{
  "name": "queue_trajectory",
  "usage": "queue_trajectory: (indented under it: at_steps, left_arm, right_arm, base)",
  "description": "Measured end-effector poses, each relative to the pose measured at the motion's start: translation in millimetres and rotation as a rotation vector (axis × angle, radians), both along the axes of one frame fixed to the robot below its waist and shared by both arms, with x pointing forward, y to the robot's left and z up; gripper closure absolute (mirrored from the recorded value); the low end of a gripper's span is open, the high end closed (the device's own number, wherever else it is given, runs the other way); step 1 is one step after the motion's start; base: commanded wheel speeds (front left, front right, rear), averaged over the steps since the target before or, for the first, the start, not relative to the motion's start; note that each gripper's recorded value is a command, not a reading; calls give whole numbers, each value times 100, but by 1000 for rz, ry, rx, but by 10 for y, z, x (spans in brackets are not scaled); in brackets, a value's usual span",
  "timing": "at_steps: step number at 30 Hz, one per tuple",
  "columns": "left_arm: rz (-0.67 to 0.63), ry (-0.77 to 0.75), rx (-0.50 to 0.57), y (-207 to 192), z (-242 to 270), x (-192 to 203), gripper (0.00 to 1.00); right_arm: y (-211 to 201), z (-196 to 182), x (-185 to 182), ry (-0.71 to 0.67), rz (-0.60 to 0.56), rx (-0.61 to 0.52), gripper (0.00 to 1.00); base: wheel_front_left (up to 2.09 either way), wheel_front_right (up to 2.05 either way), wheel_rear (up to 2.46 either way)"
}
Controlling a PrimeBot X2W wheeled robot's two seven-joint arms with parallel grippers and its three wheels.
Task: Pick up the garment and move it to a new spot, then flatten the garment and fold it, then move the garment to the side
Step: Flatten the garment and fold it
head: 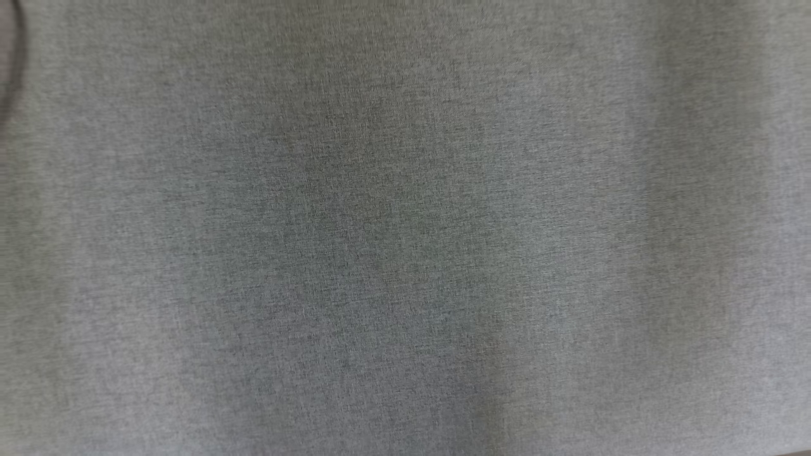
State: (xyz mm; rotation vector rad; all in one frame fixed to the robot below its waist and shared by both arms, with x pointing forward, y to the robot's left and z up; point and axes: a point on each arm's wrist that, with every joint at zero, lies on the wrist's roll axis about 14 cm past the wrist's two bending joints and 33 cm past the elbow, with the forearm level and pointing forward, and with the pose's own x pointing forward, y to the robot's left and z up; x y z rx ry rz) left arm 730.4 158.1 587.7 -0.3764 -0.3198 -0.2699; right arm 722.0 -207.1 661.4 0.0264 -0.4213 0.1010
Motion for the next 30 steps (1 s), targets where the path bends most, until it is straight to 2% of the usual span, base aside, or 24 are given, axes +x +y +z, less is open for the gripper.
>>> queue_trajectory:
  at_steps: [7,10,12,22,30]
  left_arm:
    - [-130,95,32,-327,-256,-348,100]
    - [-162,132,23,-337,-299,-548,100]
    - [-174,162,31,-322,-358,-700,100]
    - [-191,396,-20,-277,-918,-1702,100]
    - [-171,532,-82,-363,-1252,-2529,100]
  right_arm:
    - [-31,-522,-250,210,25,-15,100]
    - [-39,-705,-458,302,43,-28,100]
    - [-36,-788,-617,357,61,5,100]
    - [-79,-1331,-1686,673,89,110,100]
    - [-120,-1497,-2489,803,42,152,100]
  base:
    - [0,0,0]
    - [0,0,0]
    - [0,0,0]
    - [0,0,0]
    - [0,0,0]
